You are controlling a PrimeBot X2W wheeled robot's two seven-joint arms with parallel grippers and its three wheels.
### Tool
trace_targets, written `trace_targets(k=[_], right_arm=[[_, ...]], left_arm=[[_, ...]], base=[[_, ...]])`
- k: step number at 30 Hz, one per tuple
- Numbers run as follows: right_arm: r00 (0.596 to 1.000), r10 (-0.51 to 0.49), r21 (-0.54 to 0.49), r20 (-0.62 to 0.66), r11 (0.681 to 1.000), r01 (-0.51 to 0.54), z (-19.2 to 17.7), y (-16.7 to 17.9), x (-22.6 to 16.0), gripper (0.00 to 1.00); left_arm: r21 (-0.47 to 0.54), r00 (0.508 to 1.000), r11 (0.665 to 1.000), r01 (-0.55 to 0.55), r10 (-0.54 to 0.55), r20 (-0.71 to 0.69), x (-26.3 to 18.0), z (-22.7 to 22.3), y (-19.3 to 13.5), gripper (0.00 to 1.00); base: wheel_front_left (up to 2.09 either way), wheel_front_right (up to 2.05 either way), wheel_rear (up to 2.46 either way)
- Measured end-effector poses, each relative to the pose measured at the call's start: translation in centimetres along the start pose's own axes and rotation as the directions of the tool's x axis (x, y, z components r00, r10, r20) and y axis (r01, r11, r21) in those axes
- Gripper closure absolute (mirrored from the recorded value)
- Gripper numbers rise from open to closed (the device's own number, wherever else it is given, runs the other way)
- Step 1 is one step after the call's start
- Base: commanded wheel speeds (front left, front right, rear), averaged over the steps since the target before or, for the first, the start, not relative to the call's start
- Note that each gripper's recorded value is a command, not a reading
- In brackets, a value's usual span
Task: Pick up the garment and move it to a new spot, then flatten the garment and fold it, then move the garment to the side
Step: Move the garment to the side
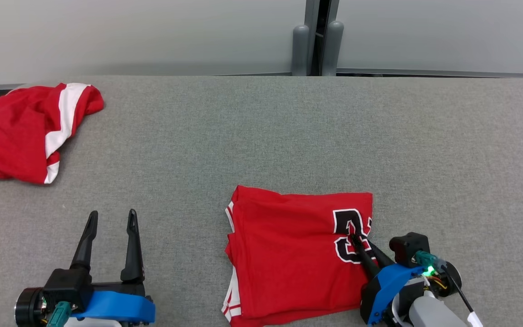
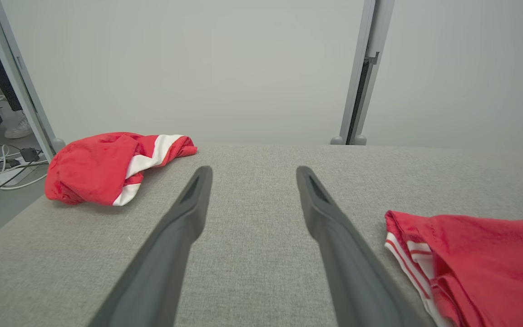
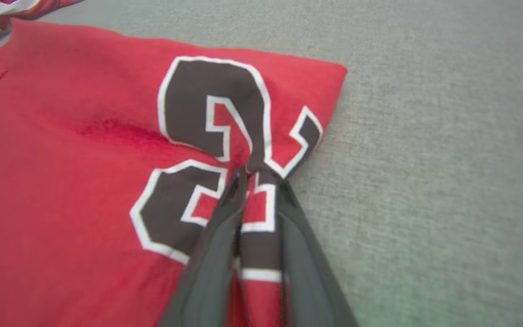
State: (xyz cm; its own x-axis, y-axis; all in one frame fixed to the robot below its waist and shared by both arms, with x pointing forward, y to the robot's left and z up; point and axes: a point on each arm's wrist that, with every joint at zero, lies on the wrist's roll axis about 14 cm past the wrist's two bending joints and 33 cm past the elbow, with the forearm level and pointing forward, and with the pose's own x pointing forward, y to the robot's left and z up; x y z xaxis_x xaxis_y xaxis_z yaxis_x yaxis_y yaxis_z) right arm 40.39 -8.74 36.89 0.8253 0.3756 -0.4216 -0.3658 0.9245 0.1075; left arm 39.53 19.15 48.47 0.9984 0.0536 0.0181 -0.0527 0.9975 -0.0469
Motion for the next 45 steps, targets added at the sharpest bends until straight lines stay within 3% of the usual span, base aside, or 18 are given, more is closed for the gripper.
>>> trace_targets(k=[4,12,17,26,34,41,45], right_arm=[[0.999,-0.025,0.005,0.032,1.0,0.025,0.9,-1.3,0.3,1.0],[0.978,-0.188,0.011,0.091,0.982,0.187,2.9,-8.7,-1.1,1.0],[0.943,-0.315,0.039,0.106,0.949,0.312,3.0,-13.6,-3.4,1.0],[0.876,-0.477,0.075,0.075,0.879,0.472,1.1,-18.8,-8.0,1.0],[0.865,-0.493,0.07,0.087,0.87,0.489,1.5,-19.7,-8.0,1.0],[0.859,-0.469,-0.03,0.206,0.874,0.485,7.5,-22.2,-5.7,1.0],[0.843,-0.474,-0.112,0.253,0.852,0.512,11.1,-25.0,-4.8,1.0]], left_arm=[[-0.008,1.0,1.0,0.014,-0.014,0.012,0.8,0.3,-0.6,0.0],[-0.021,0.995,0.995,0.099,-0.098,0.031,3.4,0.3,-3.8,0.0],[-0.017,0.983,0.983,0.183,-0.182,0.036,5.5,-0.2,-6.9,0.0],[-0.035,0.948,0.948,0.318,-0.316,0.032,8.0,-1.8,-12.1,0.0],[-0.042,0.94,0.939,0.342,-0.341,0.024,8.6,-2.6,-13.0,0.0],[-0.032,0.942,0.942,0.335,-0.335,0.019,9.5,-3.5,-12.6,0.0],[-0.027,0.941,0.941,0.338,-0.338,0.011,10.3,-4.4,-12.5,0.0]], base=[[0.0,0.0,0.0],[0.0,0.0,0.0],[0.0,0.0,0.0],[0.0,0.0,0.0],[0.0,0.0,0.0],[0.0,0.0,0.0],[0.0,0.0,0.0]])
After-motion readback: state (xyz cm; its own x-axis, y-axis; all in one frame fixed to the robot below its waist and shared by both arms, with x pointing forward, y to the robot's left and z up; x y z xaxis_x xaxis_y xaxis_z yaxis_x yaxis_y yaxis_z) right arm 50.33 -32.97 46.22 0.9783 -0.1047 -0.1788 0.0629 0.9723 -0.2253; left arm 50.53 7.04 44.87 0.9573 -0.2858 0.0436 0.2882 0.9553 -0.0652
